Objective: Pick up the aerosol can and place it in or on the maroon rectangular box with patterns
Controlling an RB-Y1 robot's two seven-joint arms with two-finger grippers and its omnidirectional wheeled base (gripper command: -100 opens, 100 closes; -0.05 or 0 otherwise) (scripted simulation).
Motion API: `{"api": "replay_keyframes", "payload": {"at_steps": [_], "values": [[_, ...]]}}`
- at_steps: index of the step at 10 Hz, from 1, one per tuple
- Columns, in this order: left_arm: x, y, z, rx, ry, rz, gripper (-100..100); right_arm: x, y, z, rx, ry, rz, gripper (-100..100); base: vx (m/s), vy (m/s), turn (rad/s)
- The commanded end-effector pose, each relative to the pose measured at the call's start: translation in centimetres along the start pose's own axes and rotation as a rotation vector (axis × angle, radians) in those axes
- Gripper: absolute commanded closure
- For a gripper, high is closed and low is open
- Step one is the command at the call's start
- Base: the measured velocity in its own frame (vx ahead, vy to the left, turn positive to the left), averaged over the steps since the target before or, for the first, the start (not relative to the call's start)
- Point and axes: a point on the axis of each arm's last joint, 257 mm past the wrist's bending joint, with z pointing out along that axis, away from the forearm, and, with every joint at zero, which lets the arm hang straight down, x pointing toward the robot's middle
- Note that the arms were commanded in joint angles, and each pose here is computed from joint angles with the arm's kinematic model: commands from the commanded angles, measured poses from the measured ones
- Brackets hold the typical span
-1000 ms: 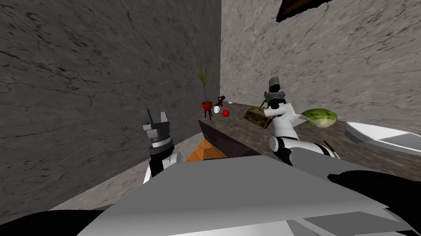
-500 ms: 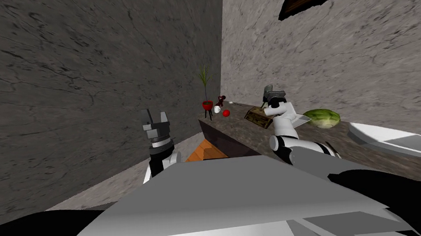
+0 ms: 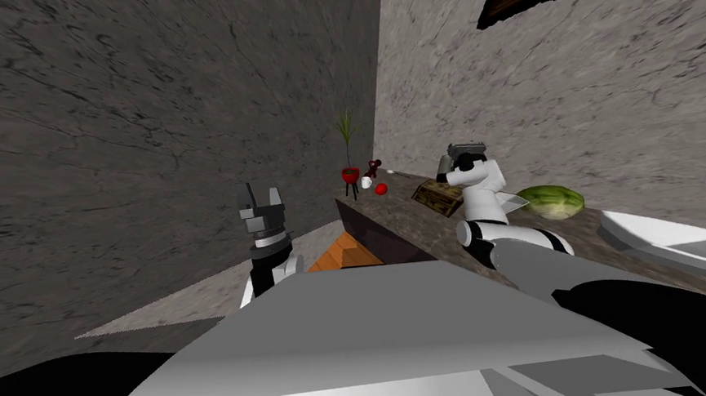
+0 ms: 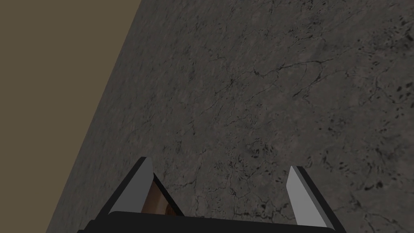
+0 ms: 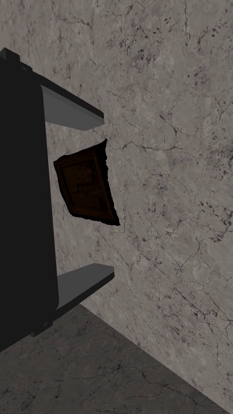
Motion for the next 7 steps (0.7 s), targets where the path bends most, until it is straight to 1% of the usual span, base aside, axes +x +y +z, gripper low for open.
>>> {"api": "replay_keyframes", "payload": {"at_steps": [1,2,7], "values": [[0.0,0.0,0.0,0.0,0.0,0.0,0,0.0,0.0,0.0,0.0,0.0,0.0,-100,-0.014,-0.014,0.019],[0.0,0.0,0.0,0.0,0.0,0.0,0,-0.04,-0.04,0.03,0.002,0.002,-0.001,0,0.0,0.0,0.0],[0.0,0.0,0.0,0.0,0.0,0.0,0,-0.04,-0.04,0.03,0.002,0.002,-0.001,0,0.0,0.0,0.0]]}}
